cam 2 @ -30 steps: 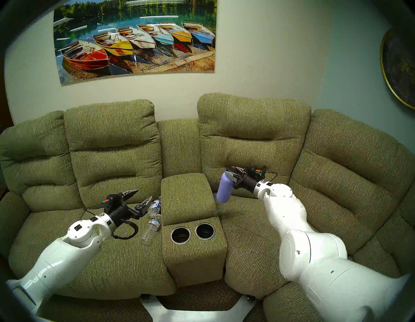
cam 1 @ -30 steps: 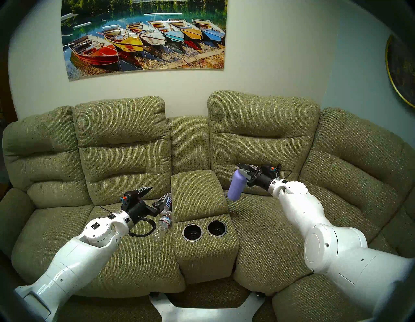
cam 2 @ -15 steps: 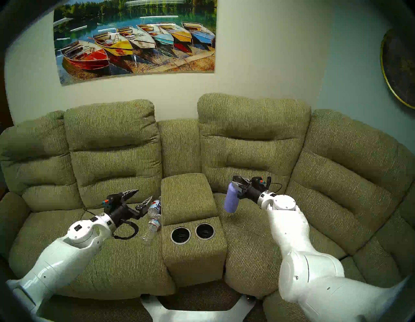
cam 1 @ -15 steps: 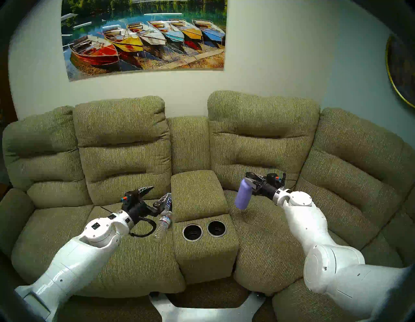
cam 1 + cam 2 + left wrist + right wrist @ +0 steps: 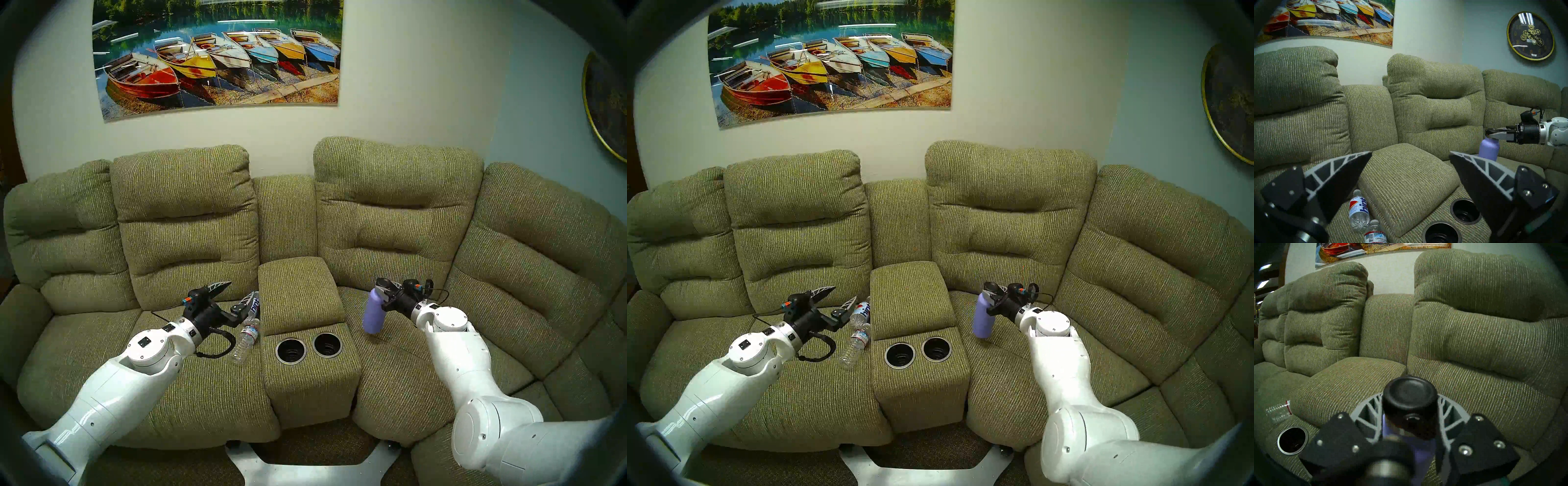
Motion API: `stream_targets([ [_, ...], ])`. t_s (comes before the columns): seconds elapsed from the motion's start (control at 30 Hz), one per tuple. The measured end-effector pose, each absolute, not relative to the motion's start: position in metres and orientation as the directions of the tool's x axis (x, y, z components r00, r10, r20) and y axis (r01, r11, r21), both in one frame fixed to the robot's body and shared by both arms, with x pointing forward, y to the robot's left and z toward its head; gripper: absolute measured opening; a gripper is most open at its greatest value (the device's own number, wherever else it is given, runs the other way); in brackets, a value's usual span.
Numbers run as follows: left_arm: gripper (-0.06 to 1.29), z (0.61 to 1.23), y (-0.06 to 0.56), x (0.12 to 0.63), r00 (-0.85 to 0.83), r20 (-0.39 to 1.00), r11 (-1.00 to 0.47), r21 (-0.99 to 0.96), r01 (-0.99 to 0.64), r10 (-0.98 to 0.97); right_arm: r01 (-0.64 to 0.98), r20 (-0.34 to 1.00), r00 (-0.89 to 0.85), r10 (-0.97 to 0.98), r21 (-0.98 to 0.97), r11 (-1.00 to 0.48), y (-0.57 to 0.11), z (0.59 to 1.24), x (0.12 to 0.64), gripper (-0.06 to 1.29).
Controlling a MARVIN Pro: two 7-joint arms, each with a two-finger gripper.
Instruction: Take bottles out of cup holder
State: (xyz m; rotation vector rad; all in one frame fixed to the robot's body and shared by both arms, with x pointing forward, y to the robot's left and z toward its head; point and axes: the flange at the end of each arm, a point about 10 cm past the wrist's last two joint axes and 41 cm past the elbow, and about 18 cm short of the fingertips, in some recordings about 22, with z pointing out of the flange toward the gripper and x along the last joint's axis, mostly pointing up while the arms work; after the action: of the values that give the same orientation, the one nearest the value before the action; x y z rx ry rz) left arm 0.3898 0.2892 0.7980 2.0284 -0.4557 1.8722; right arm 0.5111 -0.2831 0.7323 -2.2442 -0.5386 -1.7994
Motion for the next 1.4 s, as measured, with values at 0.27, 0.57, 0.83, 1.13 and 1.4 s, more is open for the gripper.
stream_targets([
  [0.27,1.25,0.798,0.289,0.39,0.079,0.997,-0.891,0.032,-0.453,-0.005,0.391,0.964,0.234,0.13,0.029,-0.92,-0.277,0.709,0.506,0.44],
  [0.57,1.25,0.798,0.29,0.39,0.079,0.997,-0.891,0.032,-0.454,-0.005,0.376,0.954,0.275,0.123,0.012,-0.927,-0.27,0.693,0.505,0.44],
  [0.83,1.25,0.798,0.29,0.389,0.08,0.997,-0.889,0.032,-0.457,-0.005,0.362,0.955,0.274,0.117,0.011,-0.932,-0.268,0.694,0.51,0.44],
  [1.13,1.25,0.798,0.29,0.389,0.079,0.997,-0.887,0.032,-0.461,-0.005,0.36,0.958,0.267,0.108,0.005,-0.933,-0.265,0.701,0.52,0.44],
  [1.4,1.25,0.798,0.29,0.389,0.08,0.997,-0.887,0.033,-0.461,-0.005,0.371,0.967,0.232,0.108,0.015,-0.929,-0.265,0.709,0.526,1.18],
])
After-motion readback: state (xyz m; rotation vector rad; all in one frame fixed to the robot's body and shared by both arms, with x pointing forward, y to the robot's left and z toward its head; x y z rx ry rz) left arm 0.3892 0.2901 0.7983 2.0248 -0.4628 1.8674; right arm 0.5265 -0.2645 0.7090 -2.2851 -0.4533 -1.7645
